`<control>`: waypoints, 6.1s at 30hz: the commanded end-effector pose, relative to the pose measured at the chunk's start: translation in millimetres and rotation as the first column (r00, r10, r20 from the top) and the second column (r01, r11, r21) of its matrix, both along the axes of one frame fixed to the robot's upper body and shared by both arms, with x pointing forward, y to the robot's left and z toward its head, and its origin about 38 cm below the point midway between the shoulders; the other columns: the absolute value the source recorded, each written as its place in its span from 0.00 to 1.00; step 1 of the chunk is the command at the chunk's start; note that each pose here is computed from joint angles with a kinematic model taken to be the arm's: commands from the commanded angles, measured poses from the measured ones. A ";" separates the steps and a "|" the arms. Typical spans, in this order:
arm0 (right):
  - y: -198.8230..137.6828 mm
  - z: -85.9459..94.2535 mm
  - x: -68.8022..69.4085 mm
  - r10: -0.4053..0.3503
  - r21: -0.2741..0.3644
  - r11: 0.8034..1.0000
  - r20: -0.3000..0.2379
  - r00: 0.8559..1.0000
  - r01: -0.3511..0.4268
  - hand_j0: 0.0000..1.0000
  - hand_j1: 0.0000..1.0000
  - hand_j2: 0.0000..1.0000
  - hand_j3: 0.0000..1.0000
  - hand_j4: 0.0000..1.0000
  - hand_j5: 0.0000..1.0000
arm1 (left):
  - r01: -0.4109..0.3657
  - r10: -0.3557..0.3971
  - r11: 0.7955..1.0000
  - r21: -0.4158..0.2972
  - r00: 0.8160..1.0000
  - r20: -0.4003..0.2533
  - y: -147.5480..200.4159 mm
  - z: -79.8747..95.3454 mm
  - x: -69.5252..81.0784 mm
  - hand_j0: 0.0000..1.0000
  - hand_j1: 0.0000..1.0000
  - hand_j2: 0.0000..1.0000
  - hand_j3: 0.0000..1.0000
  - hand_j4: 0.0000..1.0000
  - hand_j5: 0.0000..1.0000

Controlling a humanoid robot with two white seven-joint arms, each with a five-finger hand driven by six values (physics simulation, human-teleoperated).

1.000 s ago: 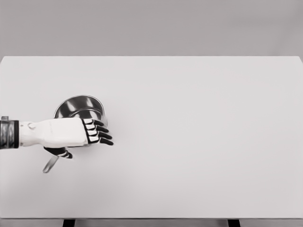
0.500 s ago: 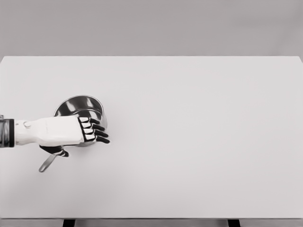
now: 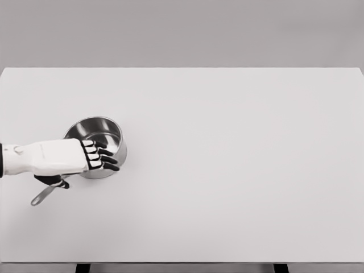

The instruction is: Rotate pot handle

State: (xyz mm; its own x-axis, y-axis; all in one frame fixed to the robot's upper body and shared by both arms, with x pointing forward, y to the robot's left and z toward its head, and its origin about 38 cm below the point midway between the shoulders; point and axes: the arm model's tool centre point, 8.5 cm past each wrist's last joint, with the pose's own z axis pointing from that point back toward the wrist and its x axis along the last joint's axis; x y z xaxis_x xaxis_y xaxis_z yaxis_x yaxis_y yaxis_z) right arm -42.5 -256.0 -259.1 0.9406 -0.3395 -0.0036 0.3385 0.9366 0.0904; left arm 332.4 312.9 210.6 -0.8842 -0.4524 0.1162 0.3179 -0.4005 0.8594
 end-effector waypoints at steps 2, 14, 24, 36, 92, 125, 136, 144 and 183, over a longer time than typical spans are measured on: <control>0.0 0.0 0.0 0.000 0.000 1.000 0.000 1.000 0.000 1.00 1.00 1.00 1.00 1.00 1.00 | -0.012 0.012 1.000 -0.001 1.000 0.013 4.1 6.3 1.4 1.00 1.00 1.00 1.00 1.00 1.00; 0.0 0.0 0.0 0.000 0.000 1.000 0.000 1.000 0.000 1.00 1.00 1.00 1.00 1.00 1.00 | -0.027 0.027 1.000 0.001 1.000 0.017 9.3 9.8 2.1 1.00 1.00 1.00 1.00 1.00 1.00; 0.0 0.0 0.0 0.000 0.000 1.000 0.000 1.000 0.000 1.00 1.00 1.00 1.00 1.00 1.00 | -0.040 0.040 0.999 0.015 0.999 0.017 16.3 13.2 1.1 1.00 1.00 1.00 1.00 1.00 1.00; 0.0 0.0 0.0 0.000 0.000 1.000 0.000 1.000 0.000 1.00 1.00 1.00 1.00 1.00 1.00 | -0.109 0.109 0.993 0.032 0.994 0.010 38.7 14.6 8.1 1.00 1.00 1.00 1.00 1.00 1.00; 0.0 0.0 0.0 0.000 0.000 1.000 0.000 1.000 0.000 1.00 1.00 1.00 1.00 1.00 1.00 | -0.181 0.179 0.983 0.037 0.983 0.036 61.1 24.7 18.3 1.00 1.00 1.00 1.00 1.00 1.00; 0.0 0.0 0.0 0.000 0.000 1.000 0.000 1.000 0.000 1.00 1.00 1.00 1.00 1.00 1.00 | -0.184 0.181 0.982 -0.034 0.981 -0.074 54.8 11.3 1.6 1.00 1.00 1.00 1.00 1.00 1.00; 0.0 0.0 0.0 0.000 0.000 1.000 0.000 1.000 0.000 1.00 1.00 1.00 1.00 1.00 1.00 | -0.232 0.226 0.969 -0.082 0.971 -0.082 63.8 20.1 8.7 1.00 1.00 1.00 1.00 1.00 1.00; 0.0 0.0 0.0 0.000 0.000 1.000 0.000 1.000 0.000 1.00 1.00 1.00 1.00 1.00 1.00 | -0.283 0.276 0.956 -0.080 0.956 -0.096 78.9 16.9 12.7 1.00 1.00 1.00 1.00 1.00 1.00; 0.0 0.0 0.0 0.000 0.000 1.000 0.000 1.000 0.000 1.00 1.00 1.00 1.00 1.00 1.00 | -0.323 0.321 0.940 -0.105 0.946 -0.041 94.4 44.2 20.3 1.00 1.00 1.00 1.00 1.00 1.00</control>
State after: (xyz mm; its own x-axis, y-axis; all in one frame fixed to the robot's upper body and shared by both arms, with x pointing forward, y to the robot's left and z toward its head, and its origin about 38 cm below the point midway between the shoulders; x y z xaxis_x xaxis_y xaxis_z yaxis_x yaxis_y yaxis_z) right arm -42.5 -256.0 -259.1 0.9406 -0.3394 -0.0036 0.3383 0.9367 0.0905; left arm 353.7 409.5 249.4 -0.6859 -0.7014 0.1939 0.4400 -0.1875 0.8782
